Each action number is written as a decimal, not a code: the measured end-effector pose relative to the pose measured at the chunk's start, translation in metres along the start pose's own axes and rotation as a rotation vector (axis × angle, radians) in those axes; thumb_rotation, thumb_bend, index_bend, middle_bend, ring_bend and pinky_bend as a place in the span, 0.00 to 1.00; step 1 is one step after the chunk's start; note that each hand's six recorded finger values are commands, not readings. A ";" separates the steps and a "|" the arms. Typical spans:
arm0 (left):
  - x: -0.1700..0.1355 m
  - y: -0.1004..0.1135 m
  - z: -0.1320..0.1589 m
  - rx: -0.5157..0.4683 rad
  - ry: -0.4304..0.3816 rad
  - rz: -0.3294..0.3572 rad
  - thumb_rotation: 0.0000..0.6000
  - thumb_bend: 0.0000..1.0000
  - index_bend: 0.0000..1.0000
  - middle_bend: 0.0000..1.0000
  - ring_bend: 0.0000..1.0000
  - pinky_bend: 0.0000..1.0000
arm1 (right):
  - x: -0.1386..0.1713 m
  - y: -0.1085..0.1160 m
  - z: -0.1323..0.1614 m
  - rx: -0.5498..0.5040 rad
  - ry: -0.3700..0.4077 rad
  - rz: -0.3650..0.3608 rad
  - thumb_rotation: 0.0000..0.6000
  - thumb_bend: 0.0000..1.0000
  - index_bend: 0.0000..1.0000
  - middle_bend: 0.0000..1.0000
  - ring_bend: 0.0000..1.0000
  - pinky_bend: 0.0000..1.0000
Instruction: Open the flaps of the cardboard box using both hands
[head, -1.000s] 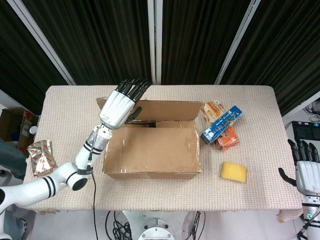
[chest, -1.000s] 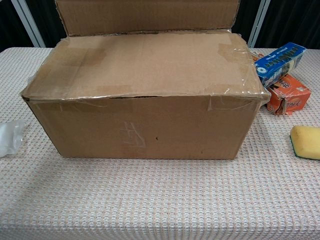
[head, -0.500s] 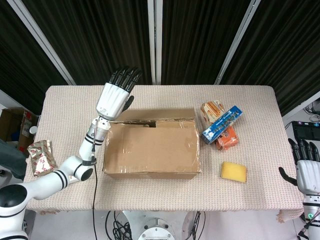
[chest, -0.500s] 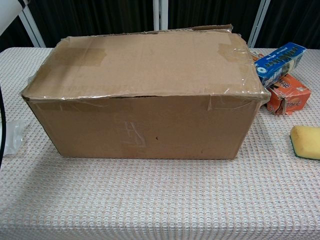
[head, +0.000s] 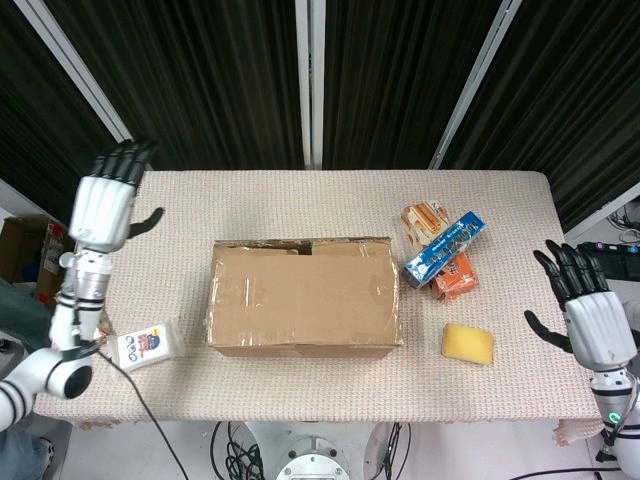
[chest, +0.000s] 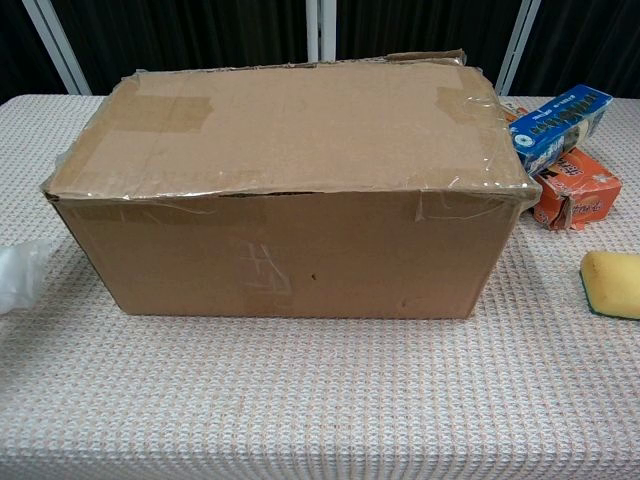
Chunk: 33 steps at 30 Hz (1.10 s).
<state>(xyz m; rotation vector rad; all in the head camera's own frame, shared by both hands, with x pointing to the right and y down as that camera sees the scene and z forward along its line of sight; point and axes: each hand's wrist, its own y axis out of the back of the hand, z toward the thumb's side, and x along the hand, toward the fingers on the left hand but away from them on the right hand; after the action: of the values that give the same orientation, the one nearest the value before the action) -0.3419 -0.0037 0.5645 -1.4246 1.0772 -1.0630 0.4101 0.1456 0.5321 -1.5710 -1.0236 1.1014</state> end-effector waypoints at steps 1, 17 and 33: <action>-0.014 -0.001 -0.017 -0.017 0.039 -0.024 0.85 0.07 0.09 0.12 0.11 0.20 | -0.008 0.005 0.009 -0.014 0.030 0.010 1.00 0.16 0.00 0.00 0.00 0.00; -0.221 -0.012 -0.135 -0.054 0.450 -0.257 0.21 0.00 0.13 0.13 0.10 0.19 | -0.128 0.003 0.118 -0.104 0.245 0.420 1.00 0.03 0.00 0.00 0.00 0.00; -0.250 -0.008 -0.123 -0.111 0.441 -0.288 0.00 0.00 0.13 0.13 0.07 0.15 | -0.199 -0.046 0.228 -0.238 0.319 0.682 1.00 0.29 0.00 0.02 0.00 0.00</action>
<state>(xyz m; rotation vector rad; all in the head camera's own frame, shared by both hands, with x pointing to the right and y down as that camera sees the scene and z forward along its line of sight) -0.5142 0.2157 0.5677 -1.5020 1.2802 -1.5995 0.1360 0.0173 0.5762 -2.2966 -0.4099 1.1330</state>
